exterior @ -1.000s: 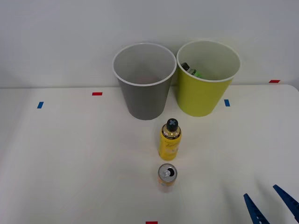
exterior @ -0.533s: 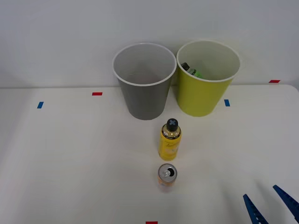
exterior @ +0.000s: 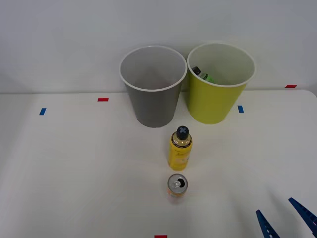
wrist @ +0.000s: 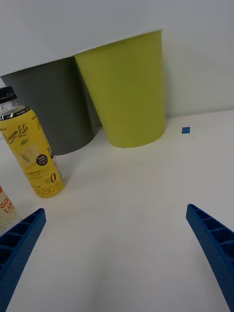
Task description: Put cans in the gray bin, plastic bottles in the light green bin
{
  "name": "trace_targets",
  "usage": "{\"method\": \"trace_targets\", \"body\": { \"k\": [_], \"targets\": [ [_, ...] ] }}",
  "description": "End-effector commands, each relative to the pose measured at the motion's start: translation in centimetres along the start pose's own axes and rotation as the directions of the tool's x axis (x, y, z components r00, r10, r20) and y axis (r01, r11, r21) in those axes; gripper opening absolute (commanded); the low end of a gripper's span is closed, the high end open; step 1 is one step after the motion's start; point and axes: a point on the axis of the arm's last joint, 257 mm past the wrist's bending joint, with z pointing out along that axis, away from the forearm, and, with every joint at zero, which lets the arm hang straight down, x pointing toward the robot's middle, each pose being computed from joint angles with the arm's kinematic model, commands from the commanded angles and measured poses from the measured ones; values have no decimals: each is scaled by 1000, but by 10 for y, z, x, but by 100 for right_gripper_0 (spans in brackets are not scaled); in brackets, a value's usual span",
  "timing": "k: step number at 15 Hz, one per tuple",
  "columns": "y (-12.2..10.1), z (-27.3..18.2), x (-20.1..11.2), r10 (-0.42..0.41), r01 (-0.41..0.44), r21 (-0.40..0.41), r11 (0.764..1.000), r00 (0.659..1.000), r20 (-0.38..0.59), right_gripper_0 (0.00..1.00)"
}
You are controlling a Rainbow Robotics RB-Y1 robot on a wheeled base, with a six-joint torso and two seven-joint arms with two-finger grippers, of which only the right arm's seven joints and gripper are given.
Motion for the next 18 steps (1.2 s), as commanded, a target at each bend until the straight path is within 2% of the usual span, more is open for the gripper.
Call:
{"method": "trace_targets", "body": {
  "k": [1,18],
  "targets": [
    [0,0,-1,-1,1,0,1000,1000,3,100],
    [1,0,-2,-2,2,-2,1000,1000,8,100]
  ]
}}
